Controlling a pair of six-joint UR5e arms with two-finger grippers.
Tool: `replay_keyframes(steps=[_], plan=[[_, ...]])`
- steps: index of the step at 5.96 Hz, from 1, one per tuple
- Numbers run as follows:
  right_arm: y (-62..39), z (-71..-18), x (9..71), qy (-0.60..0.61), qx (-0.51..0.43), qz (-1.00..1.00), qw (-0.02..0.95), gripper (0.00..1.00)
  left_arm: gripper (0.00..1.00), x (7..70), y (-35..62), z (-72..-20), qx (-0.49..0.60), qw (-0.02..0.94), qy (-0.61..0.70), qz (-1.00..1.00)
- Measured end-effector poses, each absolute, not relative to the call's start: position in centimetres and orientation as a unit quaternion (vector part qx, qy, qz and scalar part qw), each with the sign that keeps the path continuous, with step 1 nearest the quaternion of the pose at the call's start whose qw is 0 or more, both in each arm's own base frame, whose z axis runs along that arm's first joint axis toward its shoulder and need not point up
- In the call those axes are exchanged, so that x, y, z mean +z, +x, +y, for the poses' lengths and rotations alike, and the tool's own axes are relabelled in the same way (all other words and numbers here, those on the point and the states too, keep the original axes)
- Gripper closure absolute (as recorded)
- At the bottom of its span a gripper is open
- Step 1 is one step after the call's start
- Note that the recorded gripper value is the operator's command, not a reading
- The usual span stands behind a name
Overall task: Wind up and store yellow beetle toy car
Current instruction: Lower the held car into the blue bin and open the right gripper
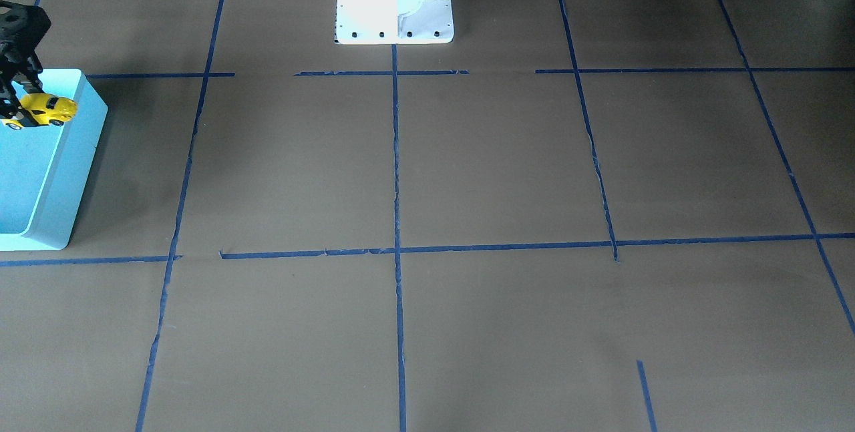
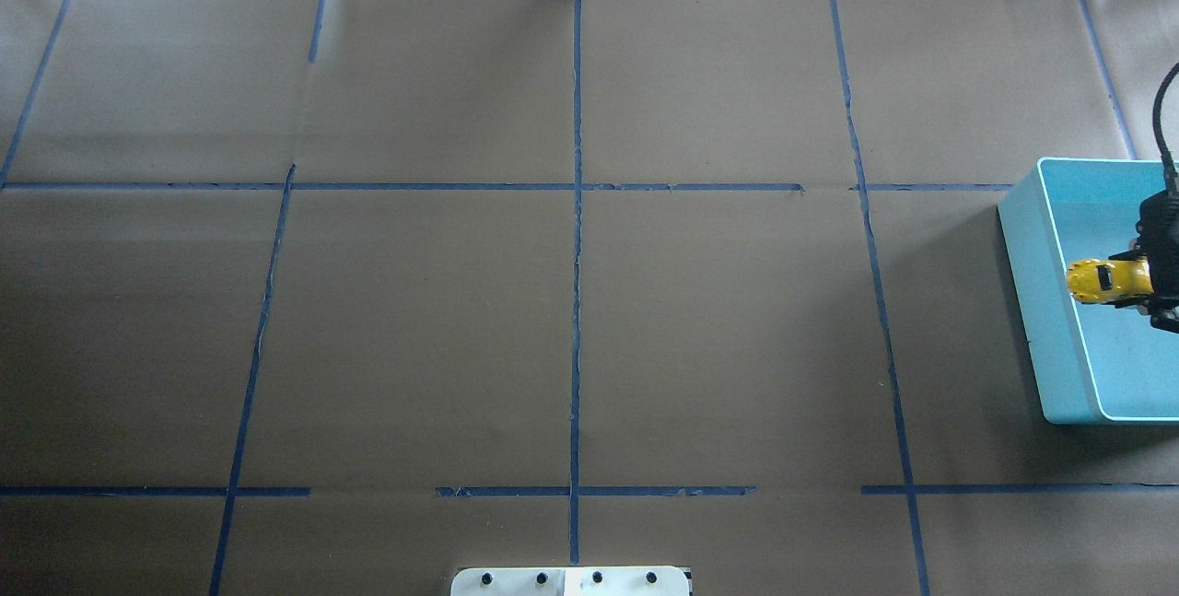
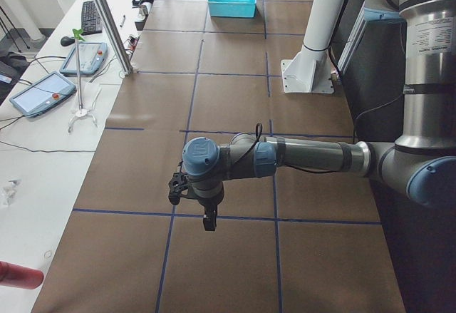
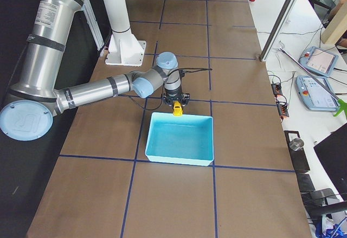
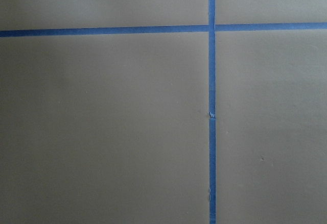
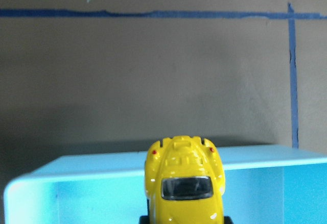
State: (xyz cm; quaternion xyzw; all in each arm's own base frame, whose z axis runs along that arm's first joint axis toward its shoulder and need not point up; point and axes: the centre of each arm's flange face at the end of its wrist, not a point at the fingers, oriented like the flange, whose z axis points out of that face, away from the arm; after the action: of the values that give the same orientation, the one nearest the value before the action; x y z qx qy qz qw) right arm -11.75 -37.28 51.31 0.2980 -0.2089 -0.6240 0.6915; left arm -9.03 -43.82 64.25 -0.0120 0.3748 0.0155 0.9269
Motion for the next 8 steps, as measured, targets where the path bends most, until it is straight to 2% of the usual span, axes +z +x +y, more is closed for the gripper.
replay_keyframes(steps=[3, 5, 7, 8], plan=[[-9.6, -37.7, 60.6, 0.244, -0.647, -0.202, 0.694, 1.00, 0.00, 64.1, -9.0, -43.9, 0.015, 0.927, -0.011, 0.375], [-10.5, -38.2, 65.9, 0.258, -0.627, -0.207, 0.705, 1.00, 0.00, 64.1, -9.0, -43.9, 0.015, 0.927, -0.011, 0.375], [-13.4, -39.8, 66.5, 0.276, -0.618, -0.215, 0.704, 0.99, 0.00, 64.1, -9.0, -43.9, 0.015, 0.927, -0.011, 0.375], [-14.6, -40.7, 66.4, 0.278, -0.618, -0.217, 0.702, 0.92, 0.00, 64.1, -9.0, -43.9, 0.015, 0.927, -0.011, 0.375]])
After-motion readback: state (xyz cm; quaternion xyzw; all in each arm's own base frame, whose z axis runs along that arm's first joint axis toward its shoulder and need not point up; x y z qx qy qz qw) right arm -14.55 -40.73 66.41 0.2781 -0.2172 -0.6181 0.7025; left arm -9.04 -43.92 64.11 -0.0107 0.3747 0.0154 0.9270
